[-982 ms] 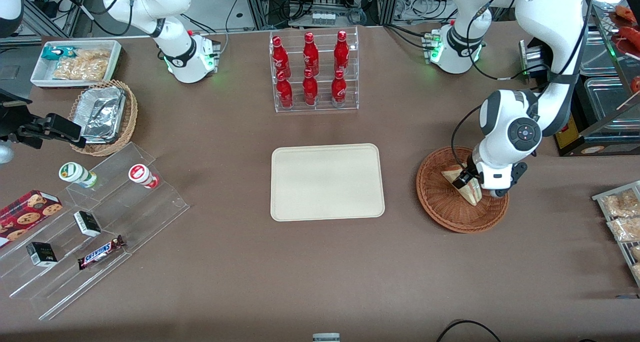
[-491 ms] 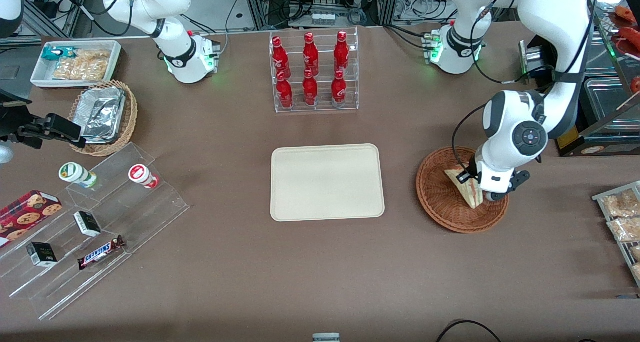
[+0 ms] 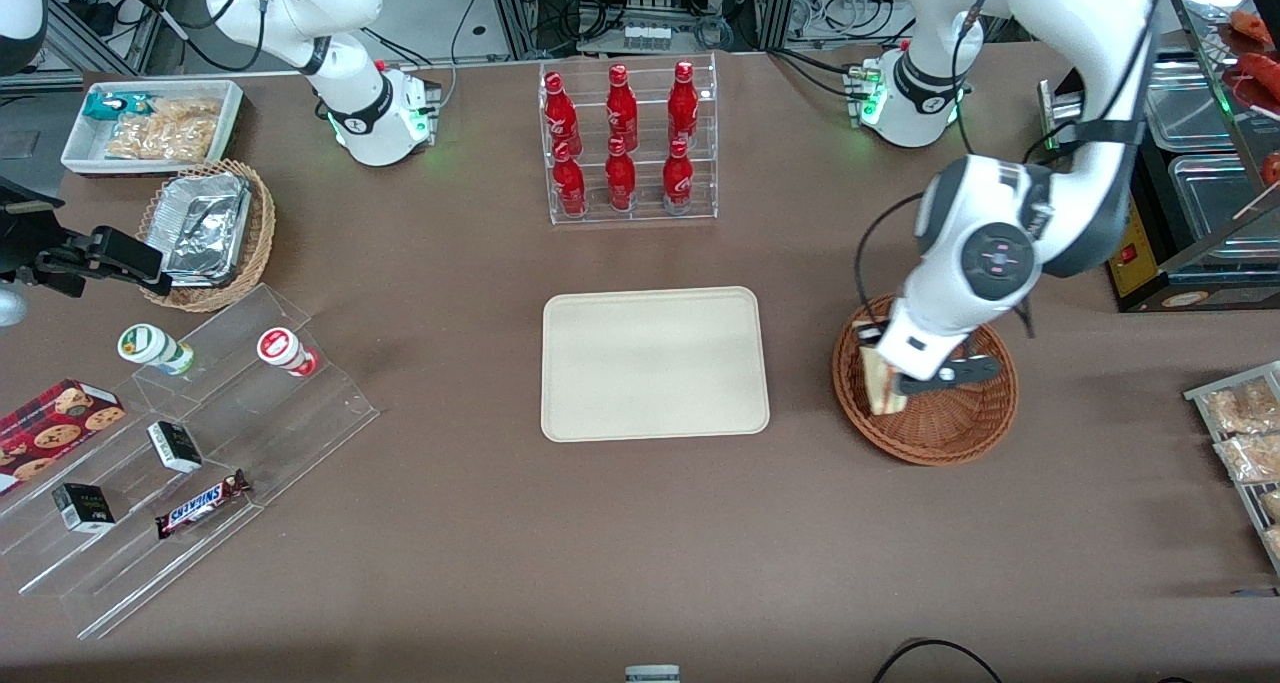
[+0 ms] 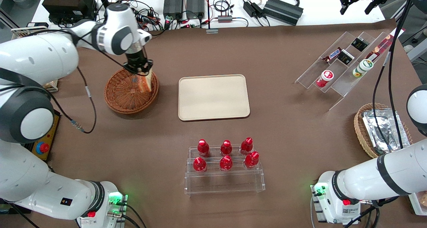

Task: Place sandwich from basket to tray
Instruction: 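Lift the sandwich and carry it over the cream tray, then lower the sandwich onto the tray and open the left gripper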

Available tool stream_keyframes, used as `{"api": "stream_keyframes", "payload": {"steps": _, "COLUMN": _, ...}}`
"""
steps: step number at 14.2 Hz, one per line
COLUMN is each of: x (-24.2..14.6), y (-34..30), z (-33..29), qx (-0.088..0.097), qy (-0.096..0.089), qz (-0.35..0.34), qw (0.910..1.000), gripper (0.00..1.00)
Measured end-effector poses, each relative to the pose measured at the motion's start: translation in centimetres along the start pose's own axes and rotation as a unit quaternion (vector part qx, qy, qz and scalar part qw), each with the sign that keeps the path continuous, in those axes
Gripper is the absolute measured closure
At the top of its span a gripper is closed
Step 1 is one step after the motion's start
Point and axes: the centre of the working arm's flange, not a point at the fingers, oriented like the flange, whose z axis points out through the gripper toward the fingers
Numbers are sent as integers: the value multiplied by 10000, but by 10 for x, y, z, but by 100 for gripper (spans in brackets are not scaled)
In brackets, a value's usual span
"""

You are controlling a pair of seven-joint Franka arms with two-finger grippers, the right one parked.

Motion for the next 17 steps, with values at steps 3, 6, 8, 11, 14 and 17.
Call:
{"api": "stream_keyframes", "payload": {"steps": 3, "x": -12, "y": 65, "z": -4, "qx": 26, "qy": -43, "qz": 218, "qw": 9998, "gripper": 85}}
{"api": "stream_keyframes", "payload": {"steps": 6, "x": -19, "y": 124, "z": 11, "qx": -244, "qy": -241, "qz": 155, "qw": 9993, "gripper": 85}}
{"api": "stream_keyframes", "payload": {"steps": 8, "x": -25, "y": 158, "z": 27, "qx": -345, "qy": -379, "qz": 87, "qw": 9986, "gripper": 85}}
{"api": "stream_keyframes", "payload": {"steps": 11, "x": -43, "y": 211, "z": 40, "qx": -394, "qy": -387, "qz": -54, "qw": 9985, "gripper": 85}}
{"api": "stream_keyframes", "payload": {"steps": 14, "x": -60, "y": 253, "z": 53, "qx": -535, "qy": -195, "qz": -58, "qw": 9984, "gripper": 85}}
{"api": "stream_keyframes", "payload": {"steps": 17, "x": -79, "y": 280, "z": 82, "qx": -545, "qy": -139, "qz": -7, "qw": 9984, "gripper": 85}}
